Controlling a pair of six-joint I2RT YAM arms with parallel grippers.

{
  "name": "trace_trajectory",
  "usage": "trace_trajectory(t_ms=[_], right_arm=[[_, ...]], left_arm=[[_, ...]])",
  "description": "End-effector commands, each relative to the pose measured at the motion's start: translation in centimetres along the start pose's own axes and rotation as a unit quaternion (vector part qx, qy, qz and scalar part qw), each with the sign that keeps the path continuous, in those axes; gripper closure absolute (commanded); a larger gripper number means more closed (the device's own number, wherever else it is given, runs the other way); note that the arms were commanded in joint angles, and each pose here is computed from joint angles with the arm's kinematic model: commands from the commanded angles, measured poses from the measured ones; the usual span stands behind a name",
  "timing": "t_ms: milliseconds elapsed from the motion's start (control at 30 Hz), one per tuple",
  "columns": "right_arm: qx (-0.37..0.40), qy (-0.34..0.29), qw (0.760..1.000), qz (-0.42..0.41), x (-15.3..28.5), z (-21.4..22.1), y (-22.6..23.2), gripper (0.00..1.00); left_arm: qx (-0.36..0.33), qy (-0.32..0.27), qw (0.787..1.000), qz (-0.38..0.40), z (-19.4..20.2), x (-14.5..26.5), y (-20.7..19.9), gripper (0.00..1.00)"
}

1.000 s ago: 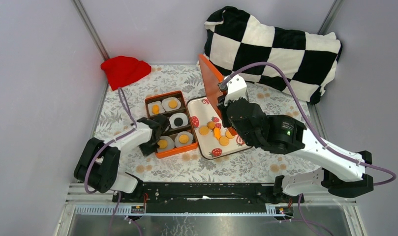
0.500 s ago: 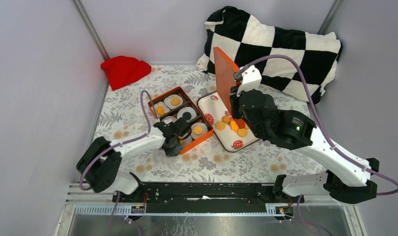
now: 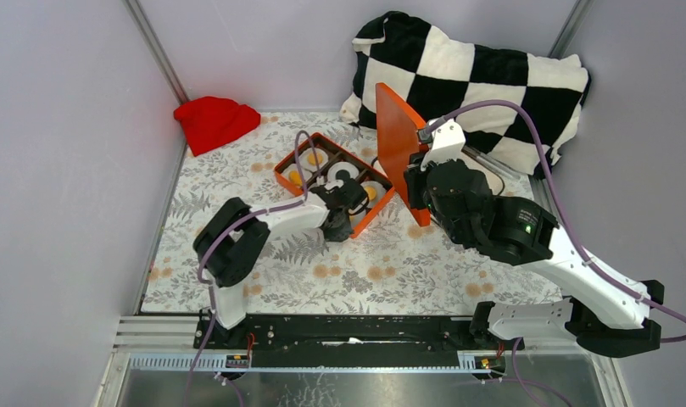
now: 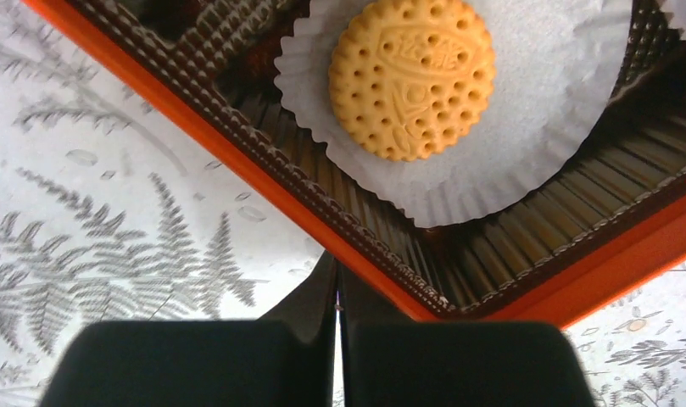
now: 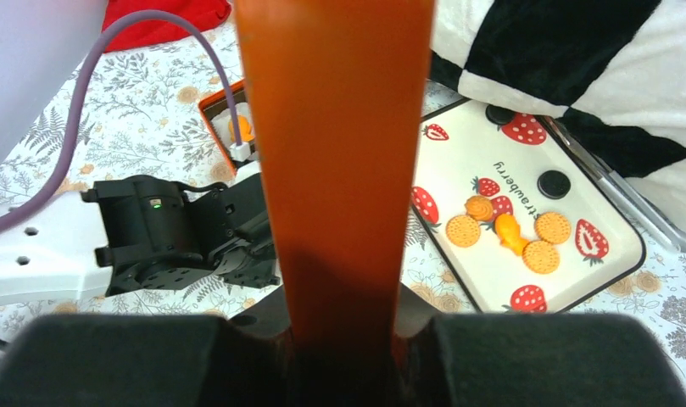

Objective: Pack the cookies

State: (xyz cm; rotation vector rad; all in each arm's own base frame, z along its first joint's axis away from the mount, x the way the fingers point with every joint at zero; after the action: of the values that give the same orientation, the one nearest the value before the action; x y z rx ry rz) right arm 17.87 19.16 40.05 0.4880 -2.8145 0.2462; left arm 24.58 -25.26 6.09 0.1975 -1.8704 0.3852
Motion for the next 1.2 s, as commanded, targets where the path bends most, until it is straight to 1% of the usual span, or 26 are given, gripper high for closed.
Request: trace_trajectory(t_ms=[0, 100, 200, 267, 333, 367, 467, 600, 700, 800, 933, 1033, 1167], right_arm=[[-0.029, -0.034, 0.999, 0.031, 0.0, -1.4, -0.9, 1.00], [-0.031, -0.044, 0.998, 0.035, -0.4, -1.5, -0.9, 1.00], [-0.030, -0.046, 0.998, 0.037, -0.8, -1.7, -0.8, 1.00], [-0.032, -0.046, 0.998, 0.035, -1.1, -1.6, -0.5, 1.00], [-0.036, -0.045, 0.998, 0.030, -1.4, -1.4, -0.3, 1.00], [-0.037, -0.045, 0.998, 0.027, -1.5, -1.3, -0.1, 1.00], [-0.038, -0.041, 0.998, 0.025, -1.8, -0.9, 0.0, 1.00], [-0.038, -0.036, 0.999, 0.015, -2.4, -0.6, 0.5, 1.00], [-0.037, -0.031, 0.999, 0.007, -2.8, -0.4, 0.9, 1.00], [-0.034, -0.026, 0.999, 0.003, -3.3, 0.1, 1.2, 1.00], [-0.032, -0.017, 0.999, 0.004, -3.8, 0.8, 1.3, 1.00], [-0.033, -0.010, 0.999, 0.002, -4.2, 1.3, 1.3, 1.00], [-0.030, -0.001, 1.000, -0.003, -4.6, 2.0, 1.6, 1.00]], left_arm=[[-0.029, -0.064, 0.988, 0.138, -3.4, 1.1, -7.4, 1.00], [-0.035, -0.108, 0.981, 0.155, -5.8, 4.9, -8.4, 1.00], [-0.016, -0.162, 0.976, 0.143, -8.6, 9.3, -7.6, 1.00], [0.002, -0.181, 0.973, 0.140, -10.9, 11.0, -6.6, 1.00], [0.025, -0.199, 0.971, 0.127, -13.6, 11.5, -5.2, 1.00], [0.046, -0.207, 0.971, 0.111, -15.5, 11.2, -4.0, 1.00], [0.078, -0.227, 0.968, 0.071, -19.4, 9.2, -1.6, 1.00], [0.093, -0.242, 0.966, 0.001, -23.5, 5.3, 0.9, 1.00], [0.105, -0.241, 0.965, -0.028, -25.6, 3.1, 2.0, 1.00], [0.109, -0.235, 0.965, -0.049, -27.1, 1.4, 2.8, 1.00], [0.118, -0.234, 0.960, -0.099, -28.2, -0.1, 4.8, 1.00], [0.134, -0.233, 0.955, -0.123, -28.1, -0.4, 6.4, 1.00], [0.153, -0.233, 0.946, -0.164, -27.0, 0.3, 8.7, 1.00]])
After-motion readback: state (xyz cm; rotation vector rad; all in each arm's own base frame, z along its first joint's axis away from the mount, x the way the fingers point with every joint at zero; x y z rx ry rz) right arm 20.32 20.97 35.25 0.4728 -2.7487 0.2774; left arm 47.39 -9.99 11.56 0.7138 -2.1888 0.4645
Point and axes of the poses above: each gripper's point midway between its finger pads, its own x axis back along the fingers, its own y axis along the line the jaws close on, z = x × y, the point moved 5 cm from there along x, back along the fingers, and after that the axes turned 9 degrees about x, right-handed, at the moved point
